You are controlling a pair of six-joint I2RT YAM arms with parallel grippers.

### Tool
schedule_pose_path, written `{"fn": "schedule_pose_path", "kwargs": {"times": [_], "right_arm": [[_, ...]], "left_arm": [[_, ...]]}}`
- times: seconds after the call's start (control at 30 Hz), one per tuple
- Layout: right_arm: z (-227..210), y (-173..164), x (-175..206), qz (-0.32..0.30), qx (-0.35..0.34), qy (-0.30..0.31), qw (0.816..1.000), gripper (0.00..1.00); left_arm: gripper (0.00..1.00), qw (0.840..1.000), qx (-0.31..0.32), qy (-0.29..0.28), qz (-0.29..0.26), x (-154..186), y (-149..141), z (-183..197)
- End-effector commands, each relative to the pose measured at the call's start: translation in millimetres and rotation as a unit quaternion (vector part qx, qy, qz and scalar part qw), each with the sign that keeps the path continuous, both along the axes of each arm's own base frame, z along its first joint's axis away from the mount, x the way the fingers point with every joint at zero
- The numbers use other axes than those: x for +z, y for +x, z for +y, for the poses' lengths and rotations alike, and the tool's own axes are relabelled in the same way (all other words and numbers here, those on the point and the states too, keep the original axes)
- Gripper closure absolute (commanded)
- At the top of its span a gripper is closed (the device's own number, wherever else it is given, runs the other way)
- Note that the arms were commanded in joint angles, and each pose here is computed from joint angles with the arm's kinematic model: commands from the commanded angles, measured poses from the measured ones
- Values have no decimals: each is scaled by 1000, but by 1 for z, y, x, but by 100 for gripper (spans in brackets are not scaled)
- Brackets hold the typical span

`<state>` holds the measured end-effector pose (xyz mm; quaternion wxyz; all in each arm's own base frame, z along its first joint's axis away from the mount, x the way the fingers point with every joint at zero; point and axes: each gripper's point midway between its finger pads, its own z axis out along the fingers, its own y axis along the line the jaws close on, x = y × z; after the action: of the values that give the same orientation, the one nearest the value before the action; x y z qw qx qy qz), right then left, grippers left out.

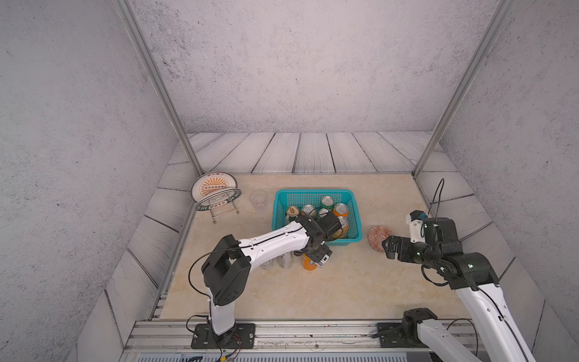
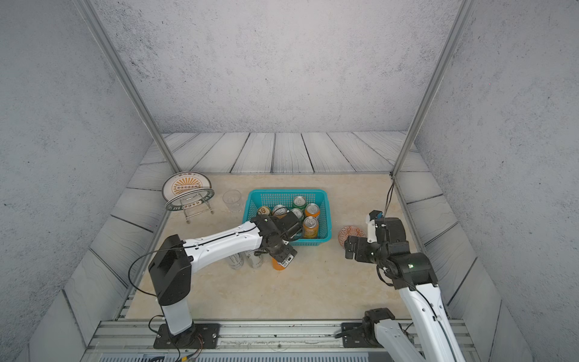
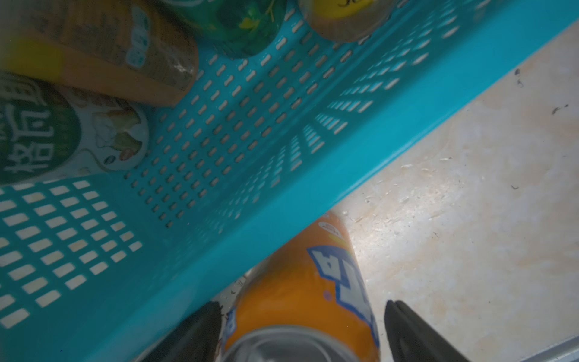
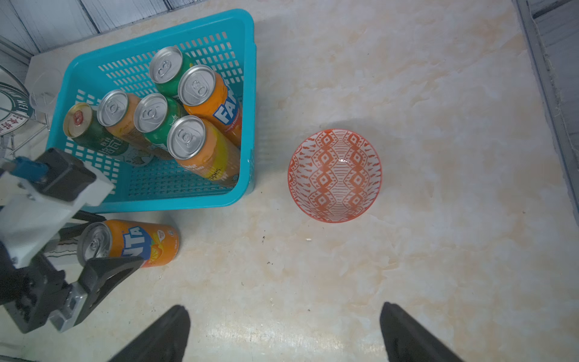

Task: Take out the drinks from the basket
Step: Place the drink at the center of the board, then pick up the drink from the basket.

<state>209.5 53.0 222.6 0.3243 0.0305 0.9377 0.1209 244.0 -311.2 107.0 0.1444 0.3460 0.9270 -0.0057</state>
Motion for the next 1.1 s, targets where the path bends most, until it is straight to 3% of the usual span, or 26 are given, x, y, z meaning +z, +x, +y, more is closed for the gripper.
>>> {"fn": "schedule_pose_path", "kwargs": {"times": [0.0,0.53,0.9,1.07], "right_arm": [[-1,-3,6,-6,0,-1,1000,1],[0,1,13,-5,6,-2,1000,1],[8,17,19,-2,24,2,1000,1],[15,29,19,0,36,9,999,1]], "left_arm": [[9,999,3,-12,-30,24,4,5],[0,986,-3,-95,-137,119,29,27],[1,952,60,-198,-226,194,54,97],[1,933,102,-213,-271,222,61,137]]}}
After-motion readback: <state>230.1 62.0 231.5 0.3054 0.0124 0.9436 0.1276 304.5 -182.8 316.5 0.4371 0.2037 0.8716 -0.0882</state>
